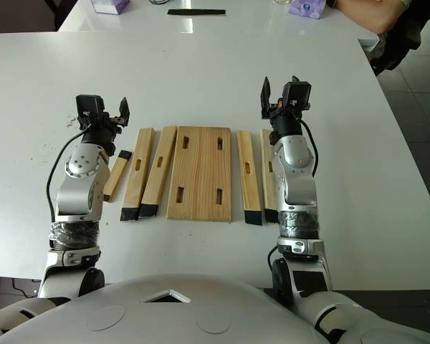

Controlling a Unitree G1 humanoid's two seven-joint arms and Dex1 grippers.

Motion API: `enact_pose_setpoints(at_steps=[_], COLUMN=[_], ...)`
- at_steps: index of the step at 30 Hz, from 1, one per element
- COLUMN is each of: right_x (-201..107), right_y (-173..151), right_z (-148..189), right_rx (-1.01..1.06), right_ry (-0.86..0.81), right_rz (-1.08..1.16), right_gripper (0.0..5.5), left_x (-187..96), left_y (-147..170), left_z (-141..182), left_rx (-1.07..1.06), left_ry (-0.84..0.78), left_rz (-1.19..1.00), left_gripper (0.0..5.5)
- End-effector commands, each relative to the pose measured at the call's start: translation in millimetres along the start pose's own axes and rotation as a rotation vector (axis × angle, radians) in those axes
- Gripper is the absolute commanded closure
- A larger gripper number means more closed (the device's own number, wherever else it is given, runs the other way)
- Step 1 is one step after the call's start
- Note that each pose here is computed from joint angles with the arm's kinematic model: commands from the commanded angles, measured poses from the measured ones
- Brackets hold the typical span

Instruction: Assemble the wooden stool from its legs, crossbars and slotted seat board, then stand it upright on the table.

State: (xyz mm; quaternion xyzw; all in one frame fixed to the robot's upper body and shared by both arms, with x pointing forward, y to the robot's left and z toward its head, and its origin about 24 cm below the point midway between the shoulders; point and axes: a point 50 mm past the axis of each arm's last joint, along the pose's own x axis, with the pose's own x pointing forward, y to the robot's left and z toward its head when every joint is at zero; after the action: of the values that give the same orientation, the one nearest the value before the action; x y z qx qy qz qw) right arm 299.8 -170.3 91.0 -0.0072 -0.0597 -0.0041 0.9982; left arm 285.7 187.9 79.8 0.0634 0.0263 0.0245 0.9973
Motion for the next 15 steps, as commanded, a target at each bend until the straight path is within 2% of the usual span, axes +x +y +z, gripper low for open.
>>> enact_pose_setpoints(at_steps=[1, 9, 13, 15], right_x=[-4.0, -6.1, -6.6, -5.7], right_y=[-4.0, -3.0, -2.9, -2.9], right_z=[-1.8, -2.5, -2.6, -2.8], right_rx=[-0.003, -0.005, -0.009, -0.012], right_ry=[0.008, 0.016, 0.018, 0.024], right_rz=[-0.021, -0.006, 0.001, 0.001], right_gripper=[2.23, 2.23, 2.51, 2.51], left_x=[-3.1, -6.3, -6.6, -6.2], left_y=[1.7, -2.0, -1.4, -0.6], left_z=[-2.5, -2.0, -1.4, -1.6], left_rx=[0.012, -0.006, -0.012, -0.004], left_ry=[0.022, 0.017, 0.016, 0.021], left_rz=[-0.01, -0.014, -0.006, 0.002], left_gripper=[1.75, 1.75, 2.28, 2.36])
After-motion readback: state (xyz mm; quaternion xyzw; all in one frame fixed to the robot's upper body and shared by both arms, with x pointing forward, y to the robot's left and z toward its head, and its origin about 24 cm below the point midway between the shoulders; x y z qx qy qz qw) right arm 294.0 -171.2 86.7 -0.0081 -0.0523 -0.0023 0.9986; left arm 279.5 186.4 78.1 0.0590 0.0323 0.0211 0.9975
